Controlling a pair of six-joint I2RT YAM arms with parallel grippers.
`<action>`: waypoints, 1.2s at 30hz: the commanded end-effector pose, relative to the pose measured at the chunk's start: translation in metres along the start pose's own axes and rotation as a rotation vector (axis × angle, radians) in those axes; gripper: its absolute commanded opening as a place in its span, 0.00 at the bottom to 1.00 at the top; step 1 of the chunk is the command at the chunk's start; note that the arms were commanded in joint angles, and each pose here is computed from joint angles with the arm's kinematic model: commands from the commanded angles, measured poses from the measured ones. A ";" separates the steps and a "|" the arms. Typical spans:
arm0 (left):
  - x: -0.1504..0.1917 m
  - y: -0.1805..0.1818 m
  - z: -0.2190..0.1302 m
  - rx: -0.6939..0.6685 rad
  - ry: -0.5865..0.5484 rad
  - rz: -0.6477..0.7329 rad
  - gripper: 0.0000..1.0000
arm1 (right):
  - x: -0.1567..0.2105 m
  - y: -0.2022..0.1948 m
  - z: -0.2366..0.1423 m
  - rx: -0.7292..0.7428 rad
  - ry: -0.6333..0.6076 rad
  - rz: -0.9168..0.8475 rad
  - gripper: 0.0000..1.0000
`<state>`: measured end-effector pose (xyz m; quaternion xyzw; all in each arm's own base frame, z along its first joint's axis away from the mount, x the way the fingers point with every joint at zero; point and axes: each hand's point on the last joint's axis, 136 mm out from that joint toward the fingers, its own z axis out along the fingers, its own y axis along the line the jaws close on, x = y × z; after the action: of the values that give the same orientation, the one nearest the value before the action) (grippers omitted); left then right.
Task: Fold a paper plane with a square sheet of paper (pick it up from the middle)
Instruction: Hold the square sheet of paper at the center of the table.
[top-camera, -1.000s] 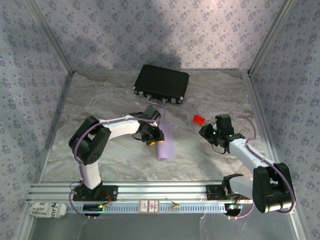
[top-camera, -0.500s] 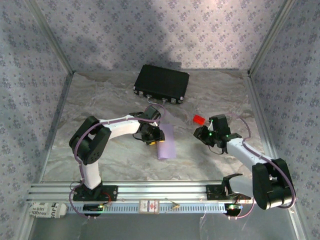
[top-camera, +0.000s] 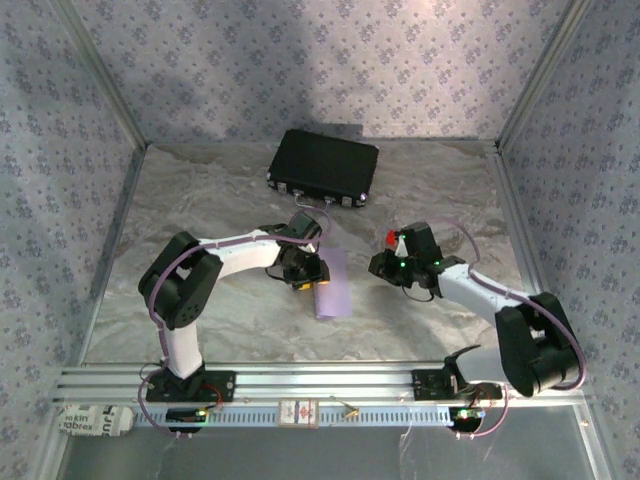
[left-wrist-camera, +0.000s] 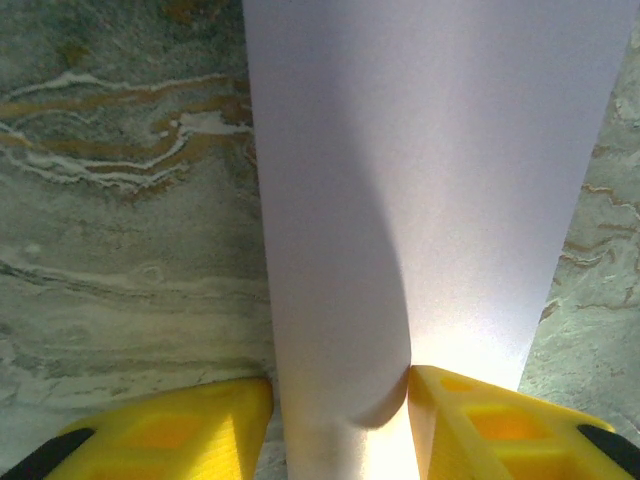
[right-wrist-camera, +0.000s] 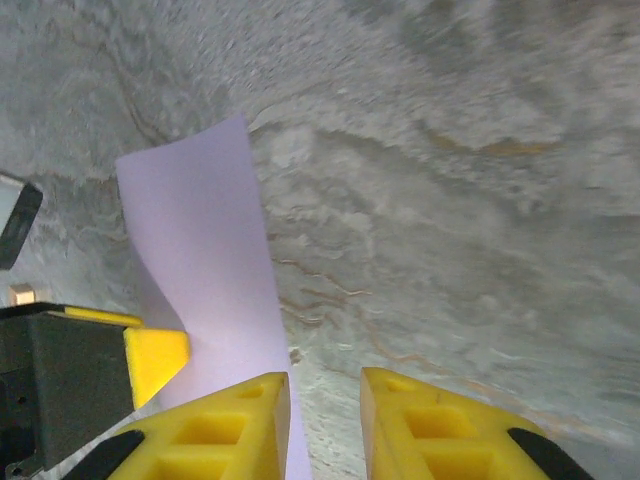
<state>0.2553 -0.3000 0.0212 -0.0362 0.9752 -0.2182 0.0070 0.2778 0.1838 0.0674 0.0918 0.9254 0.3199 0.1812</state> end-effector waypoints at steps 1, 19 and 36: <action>0.003 0.042 0.025 -0.152 0.009 -0.011 0.44 | 0.000 0.020 0.009 -0.027 0.029 -0.064 0.25; 0.008 0.042 0.030 -0.153 0.016 -0.017 0.44 | 0.030 0.064 0.064 -0.092 0.192 -0.145 0.05; 0.006 0.030 0.026 -0.112 0.010 -0.009 0.44 | 0.064 -0.004 0.079 0.098 0.286 -0.068 0.04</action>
<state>0.2536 -0.3014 0.0204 -0.0349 0.9754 -0.2175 0.0057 0.2688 0.2680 0.0192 -0.0022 0.9407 0.3275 0.0885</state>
